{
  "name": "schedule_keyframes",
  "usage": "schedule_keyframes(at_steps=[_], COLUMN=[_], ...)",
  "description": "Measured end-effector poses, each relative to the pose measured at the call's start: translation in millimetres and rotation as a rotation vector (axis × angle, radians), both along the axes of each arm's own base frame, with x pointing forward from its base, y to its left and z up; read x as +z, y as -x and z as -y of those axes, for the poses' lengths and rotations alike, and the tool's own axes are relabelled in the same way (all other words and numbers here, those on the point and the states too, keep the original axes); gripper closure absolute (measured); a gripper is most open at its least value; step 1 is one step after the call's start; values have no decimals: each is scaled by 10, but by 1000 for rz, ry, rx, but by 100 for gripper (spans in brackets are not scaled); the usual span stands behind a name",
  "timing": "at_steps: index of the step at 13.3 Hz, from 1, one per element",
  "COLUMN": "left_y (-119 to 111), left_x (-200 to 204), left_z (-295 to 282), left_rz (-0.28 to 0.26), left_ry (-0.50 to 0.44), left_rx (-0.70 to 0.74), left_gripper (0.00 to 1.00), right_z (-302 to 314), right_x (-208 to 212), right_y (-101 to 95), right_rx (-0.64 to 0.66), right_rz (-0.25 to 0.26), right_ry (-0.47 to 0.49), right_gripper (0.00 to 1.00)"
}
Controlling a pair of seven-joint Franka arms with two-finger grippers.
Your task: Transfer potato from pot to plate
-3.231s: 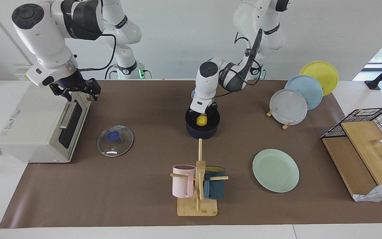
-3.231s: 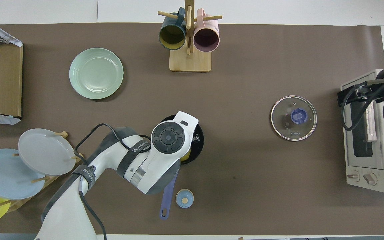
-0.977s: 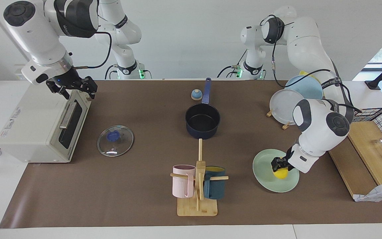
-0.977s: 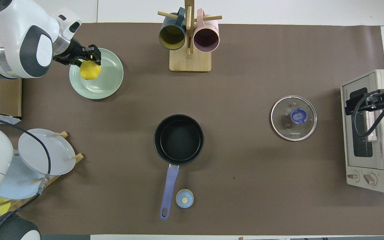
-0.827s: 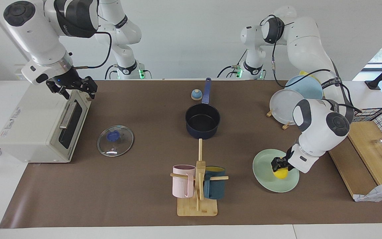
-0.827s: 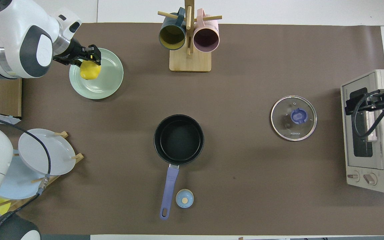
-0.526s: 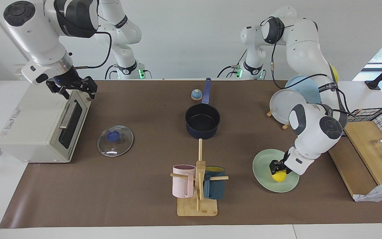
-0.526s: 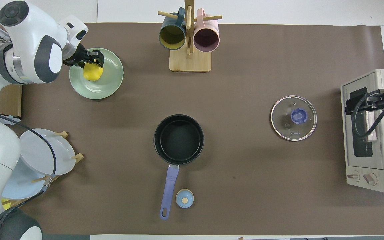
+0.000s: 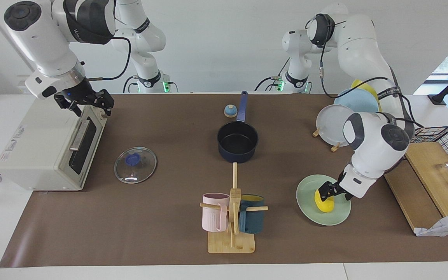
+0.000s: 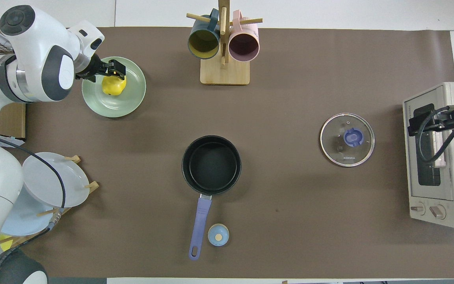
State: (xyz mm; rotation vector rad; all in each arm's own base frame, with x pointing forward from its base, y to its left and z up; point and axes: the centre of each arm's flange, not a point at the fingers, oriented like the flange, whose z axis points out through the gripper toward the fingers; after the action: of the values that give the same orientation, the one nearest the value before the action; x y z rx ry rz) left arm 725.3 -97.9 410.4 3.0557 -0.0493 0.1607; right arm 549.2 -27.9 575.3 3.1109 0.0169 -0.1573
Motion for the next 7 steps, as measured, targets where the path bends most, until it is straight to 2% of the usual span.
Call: schedule_keyframes(at_steps=[3,7], left_y=[277,834], left_x=[872,1758], left_z=[-195,-487], left_rz=[2,-60], left_ry=[-18,-45], left_rx=[18,7], left_gripper=[0,0], right_z=[0,0], right_x=[7,16], right_y=[-1,-2], right_rx=[0,0], right_rz=[1,3], right_ry=[0,0], right_gripper=[0,0])
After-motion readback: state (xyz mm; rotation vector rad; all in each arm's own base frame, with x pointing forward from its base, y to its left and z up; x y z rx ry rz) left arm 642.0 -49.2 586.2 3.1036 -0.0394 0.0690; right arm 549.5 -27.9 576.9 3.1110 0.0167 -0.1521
